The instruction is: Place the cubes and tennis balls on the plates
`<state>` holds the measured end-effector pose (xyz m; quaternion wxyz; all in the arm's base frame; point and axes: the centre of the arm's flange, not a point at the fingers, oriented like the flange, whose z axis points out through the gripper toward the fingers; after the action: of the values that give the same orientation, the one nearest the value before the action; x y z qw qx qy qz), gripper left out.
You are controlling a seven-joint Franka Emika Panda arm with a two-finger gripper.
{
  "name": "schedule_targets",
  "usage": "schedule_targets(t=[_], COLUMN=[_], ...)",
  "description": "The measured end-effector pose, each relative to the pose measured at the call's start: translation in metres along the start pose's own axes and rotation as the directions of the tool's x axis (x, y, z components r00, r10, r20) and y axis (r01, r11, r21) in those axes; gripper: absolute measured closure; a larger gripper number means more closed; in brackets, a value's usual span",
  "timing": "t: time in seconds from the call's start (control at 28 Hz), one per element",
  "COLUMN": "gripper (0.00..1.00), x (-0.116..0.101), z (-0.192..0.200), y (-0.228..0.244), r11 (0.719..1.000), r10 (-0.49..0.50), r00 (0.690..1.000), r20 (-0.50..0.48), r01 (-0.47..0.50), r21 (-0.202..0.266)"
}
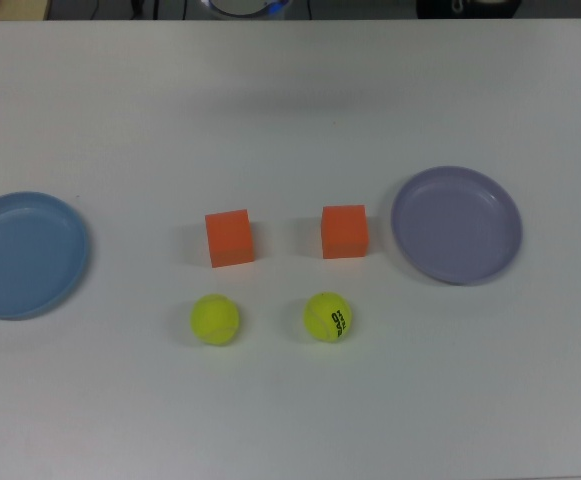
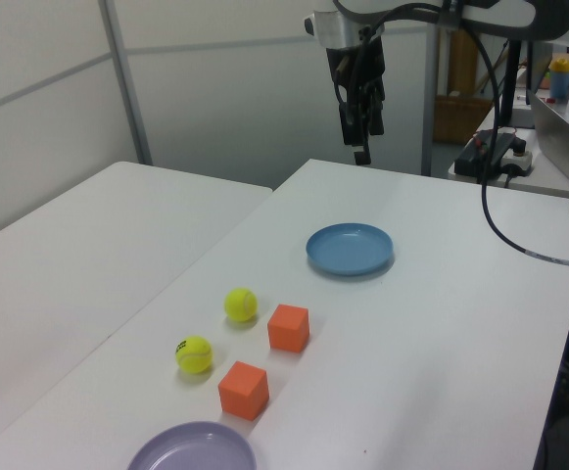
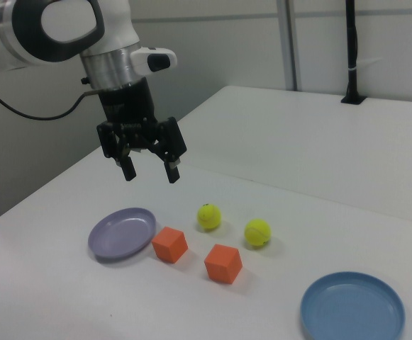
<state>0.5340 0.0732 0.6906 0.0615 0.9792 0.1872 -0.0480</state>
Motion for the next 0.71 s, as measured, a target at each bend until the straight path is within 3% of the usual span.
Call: schedule_targets(t=[0.36,0.5,0.71], gripper=[0.00,0.00,0.00], x=[0.018,0.044,0.108], z=[0.021,0.047,0.082], y=[-0.023,-0.024,-0.019], r11=[1.000,0.999,0.998], r10=[-0.029,-0.047,-0.052], r00=[0.999,0.998,0.989], r20=[0.041,0.042,-0.140], r01=[0.028,0.046,0.056], r21=[0.013,0.026,0.018])
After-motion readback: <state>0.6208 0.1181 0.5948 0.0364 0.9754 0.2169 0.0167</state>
